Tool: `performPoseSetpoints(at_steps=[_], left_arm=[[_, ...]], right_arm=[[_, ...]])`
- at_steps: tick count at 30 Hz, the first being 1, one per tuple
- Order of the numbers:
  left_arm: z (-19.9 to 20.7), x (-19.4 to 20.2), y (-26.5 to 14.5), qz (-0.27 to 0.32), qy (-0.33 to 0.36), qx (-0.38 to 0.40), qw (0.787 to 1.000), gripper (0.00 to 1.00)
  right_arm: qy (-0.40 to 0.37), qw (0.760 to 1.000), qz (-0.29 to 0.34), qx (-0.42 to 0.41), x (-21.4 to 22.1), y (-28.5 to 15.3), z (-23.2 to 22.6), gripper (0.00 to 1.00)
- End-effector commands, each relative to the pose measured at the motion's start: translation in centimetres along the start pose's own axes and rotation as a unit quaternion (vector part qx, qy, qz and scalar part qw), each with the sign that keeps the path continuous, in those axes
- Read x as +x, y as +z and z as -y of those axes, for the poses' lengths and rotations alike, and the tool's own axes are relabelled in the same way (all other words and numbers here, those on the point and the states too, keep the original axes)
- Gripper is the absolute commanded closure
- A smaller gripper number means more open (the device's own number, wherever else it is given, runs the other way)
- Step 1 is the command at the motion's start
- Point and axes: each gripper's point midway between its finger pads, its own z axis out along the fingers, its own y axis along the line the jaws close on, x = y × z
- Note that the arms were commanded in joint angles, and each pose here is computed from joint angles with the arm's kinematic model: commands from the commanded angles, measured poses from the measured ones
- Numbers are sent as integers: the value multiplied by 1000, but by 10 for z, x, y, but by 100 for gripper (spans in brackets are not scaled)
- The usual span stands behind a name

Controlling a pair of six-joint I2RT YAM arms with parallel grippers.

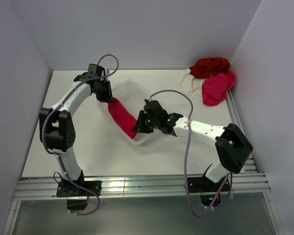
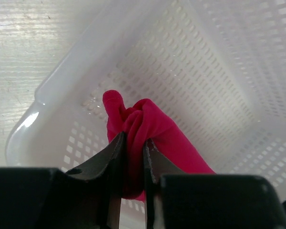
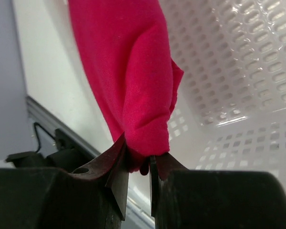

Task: Roll the t-shirts
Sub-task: Place the rolled tshirt into the container

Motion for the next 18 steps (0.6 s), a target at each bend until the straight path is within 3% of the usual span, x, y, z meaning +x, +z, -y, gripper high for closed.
performPoseSetpoints(at_steps=[1, 18], left_arm=[[-28, -67, -4, 115, 26, -55, 992, 100], [-35, -47, 47, 59, 69, -128, 988, 100]], right_arm=[[-16, 998, -62, 17, 31, 7, 5, 100], [-37, 983, -137, 118, 54, 36, 46, 100]])
